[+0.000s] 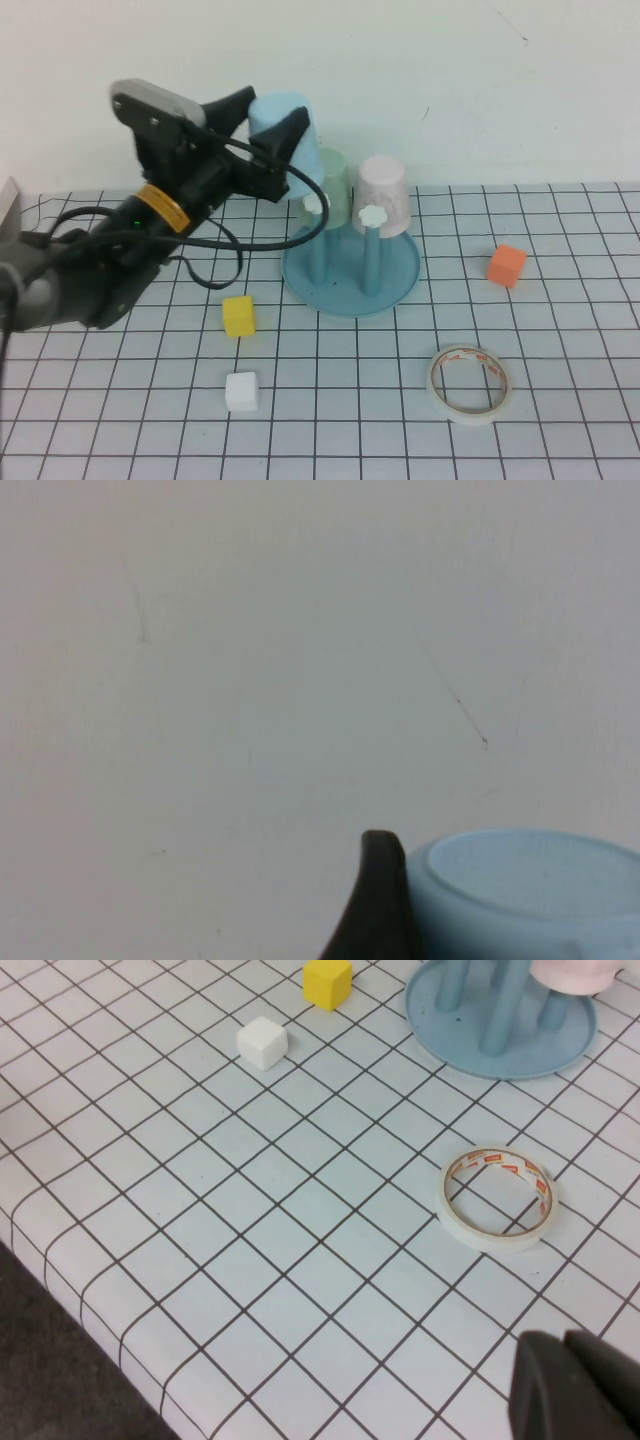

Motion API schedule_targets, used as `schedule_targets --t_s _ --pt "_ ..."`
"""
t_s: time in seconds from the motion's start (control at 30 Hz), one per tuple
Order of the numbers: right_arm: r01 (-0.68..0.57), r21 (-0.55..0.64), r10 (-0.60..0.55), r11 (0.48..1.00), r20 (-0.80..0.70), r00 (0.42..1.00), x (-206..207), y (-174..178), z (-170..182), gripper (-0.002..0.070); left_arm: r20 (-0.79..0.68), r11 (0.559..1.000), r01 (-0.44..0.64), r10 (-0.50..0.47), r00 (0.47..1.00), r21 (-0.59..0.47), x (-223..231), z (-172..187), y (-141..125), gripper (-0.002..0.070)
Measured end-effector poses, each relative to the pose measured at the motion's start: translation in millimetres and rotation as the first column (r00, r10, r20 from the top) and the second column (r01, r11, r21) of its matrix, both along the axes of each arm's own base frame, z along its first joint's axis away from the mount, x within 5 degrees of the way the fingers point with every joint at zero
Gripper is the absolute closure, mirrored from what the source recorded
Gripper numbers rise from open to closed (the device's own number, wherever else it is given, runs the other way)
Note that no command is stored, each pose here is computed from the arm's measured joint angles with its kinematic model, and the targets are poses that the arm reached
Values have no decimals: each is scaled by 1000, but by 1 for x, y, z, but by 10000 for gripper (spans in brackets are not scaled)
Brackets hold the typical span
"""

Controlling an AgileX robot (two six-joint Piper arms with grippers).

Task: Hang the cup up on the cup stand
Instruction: Place the cup on the cup holder

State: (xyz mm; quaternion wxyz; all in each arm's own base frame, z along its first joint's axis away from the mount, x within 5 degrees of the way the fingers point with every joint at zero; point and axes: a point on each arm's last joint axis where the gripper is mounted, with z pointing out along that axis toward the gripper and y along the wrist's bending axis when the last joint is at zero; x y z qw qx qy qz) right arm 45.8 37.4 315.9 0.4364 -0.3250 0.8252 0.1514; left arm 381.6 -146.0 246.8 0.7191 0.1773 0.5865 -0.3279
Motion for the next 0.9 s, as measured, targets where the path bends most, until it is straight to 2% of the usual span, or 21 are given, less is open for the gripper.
schedule_targets --t_s 0.27,0.67,0.9 --pt "0 0 0 1000 0 1000 0 0 0 675 3 997 30 -31 1000 75 26 -39 -27 151" --pt "0 0 0 1000 0 1000 0 0 0 675 -73 993 -20 29 997 121 39 -76 -27 151" --pt "0 0 0 1000 0 1000 0 0 0 675 -81 992 -20 31 996 127 40 -79 -27 151"
